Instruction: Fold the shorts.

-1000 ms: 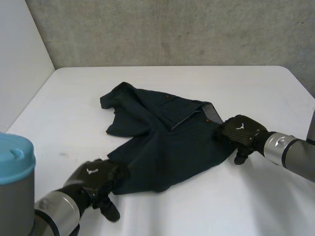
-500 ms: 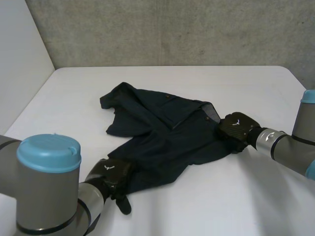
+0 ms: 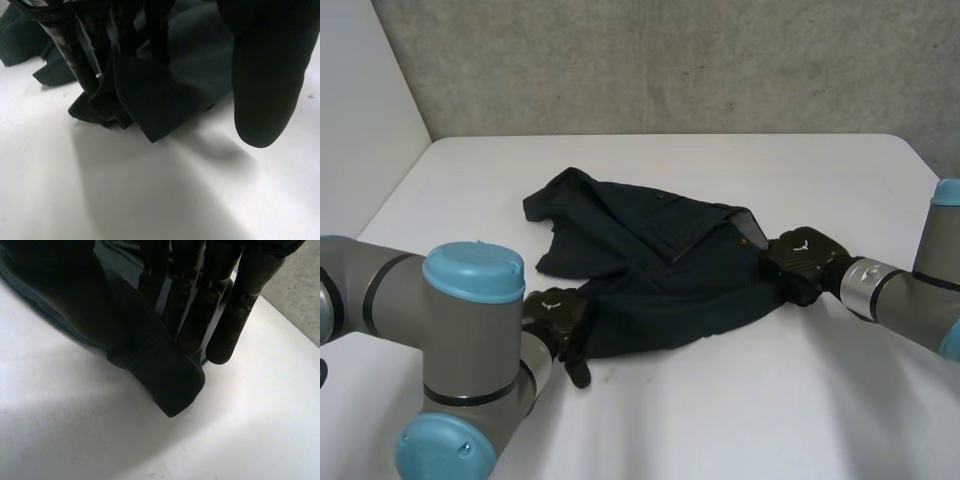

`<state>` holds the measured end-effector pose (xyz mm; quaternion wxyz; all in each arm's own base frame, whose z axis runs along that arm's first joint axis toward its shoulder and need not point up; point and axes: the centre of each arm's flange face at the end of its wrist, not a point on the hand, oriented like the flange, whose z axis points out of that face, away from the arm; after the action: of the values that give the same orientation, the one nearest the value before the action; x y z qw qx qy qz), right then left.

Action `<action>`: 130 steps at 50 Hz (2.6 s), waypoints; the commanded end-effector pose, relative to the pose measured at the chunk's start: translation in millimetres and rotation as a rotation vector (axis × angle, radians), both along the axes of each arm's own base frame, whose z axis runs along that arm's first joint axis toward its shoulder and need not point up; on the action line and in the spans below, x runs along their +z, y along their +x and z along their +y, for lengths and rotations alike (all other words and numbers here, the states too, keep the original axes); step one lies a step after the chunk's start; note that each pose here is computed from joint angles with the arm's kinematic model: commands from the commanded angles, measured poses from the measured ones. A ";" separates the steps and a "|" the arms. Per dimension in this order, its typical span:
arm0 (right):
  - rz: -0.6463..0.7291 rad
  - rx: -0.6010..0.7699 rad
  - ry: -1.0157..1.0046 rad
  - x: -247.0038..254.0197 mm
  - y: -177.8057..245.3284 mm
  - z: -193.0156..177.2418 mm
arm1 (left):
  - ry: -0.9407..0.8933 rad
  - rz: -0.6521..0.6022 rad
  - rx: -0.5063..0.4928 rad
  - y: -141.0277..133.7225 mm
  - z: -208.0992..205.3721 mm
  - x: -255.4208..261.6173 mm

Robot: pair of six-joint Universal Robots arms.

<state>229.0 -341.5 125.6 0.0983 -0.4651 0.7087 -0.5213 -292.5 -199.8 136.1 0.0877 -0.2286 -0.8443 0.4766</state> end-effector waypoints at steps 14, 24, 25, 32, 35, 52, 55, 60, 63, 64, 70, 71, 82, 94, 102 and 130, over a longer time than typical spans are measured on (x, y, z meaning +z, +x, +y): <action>-0.010 0.004 0.012 9.7 2.2 15.6 | -0.115 -0.049 -0.001 -10.2 -25.7 -10.9; 0.022 -0.071 0.004 17.8 -3.9 17.5 | -0.131 -0.060 0.005 -7.6 -31.0 -6.1; 0.028 -0.080 0.002 19.7 -4.5 18.5 | -0.146 -0.047 0.005 -6.6 -29.9 4.3; 0.068 -0.126 -0.030 43.1 -5.9 40.6 | -0.205 -0.010 -0.023 13.2 -3.4 74.3; 0.076 -0.127 -0.044 61.5 -6.7 58.6 | -0.221 -0.025 -0.066 25.6 11.6 98.8; 0.155 -0.094 -0.005 107.5 -11.8 145.2 | -0.227 -0.139 -0.163 68.6 59.1 120.6; 0.108 -0.092 0.045 93.8 -1.3 144.5 | -0.234 -0.139 -0.158 60.4 42.9 105.6; 0.019 -0.167 0.208 69.7 4.1 136.4 | -0.216 -0.150 -0.132 49.9 11.3 83.9; -0.011 -0.192 0.236 69.6 4.0 136.5 | -0.197 -0.150 -0.122 44.7 -3.8 77.4; -0.024 -0.200 0.251 69.3 4.5 137.7 | -0.193 -0.150 -0.122 43.7 -5.9 75.8; -0.028 -0.215 0.280 75.6 1.6 142.6 | -0.188 -0.152 -0.119 38.2 -18.0 71.6; -0.027 -0.215 0.283 77.4 1.1 144.2 | -0.188 -0.151 -0.120 37.8 -18.5 71.4; 0.020 -0.206 0.372 75.9 -2.0 158.9 | -0.168 -0.159 -0.119 36.9 -23.3 62.9; 0.122 -0.180 0.154 57.9 4.2 125.6 | -0.105 -0.194 -0.098 44.9 -34.2 43.0; 0.210 -0.147 0.000 61.8 39.7 106.4 | -0.146 -0.184 -0.093 31.0 -65.9 40.3; -0.453 -0.291 -1.018 265.5 92.5 18.6 | -1.181 0.274 0.226 19.5 -134.1 291.4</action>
<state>319.3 -324.3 417.6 -0.0645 -0.2055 0.3485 -0.9122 -276.1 -337.6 458.4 0.0082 -0.0677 -0.4011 0.9135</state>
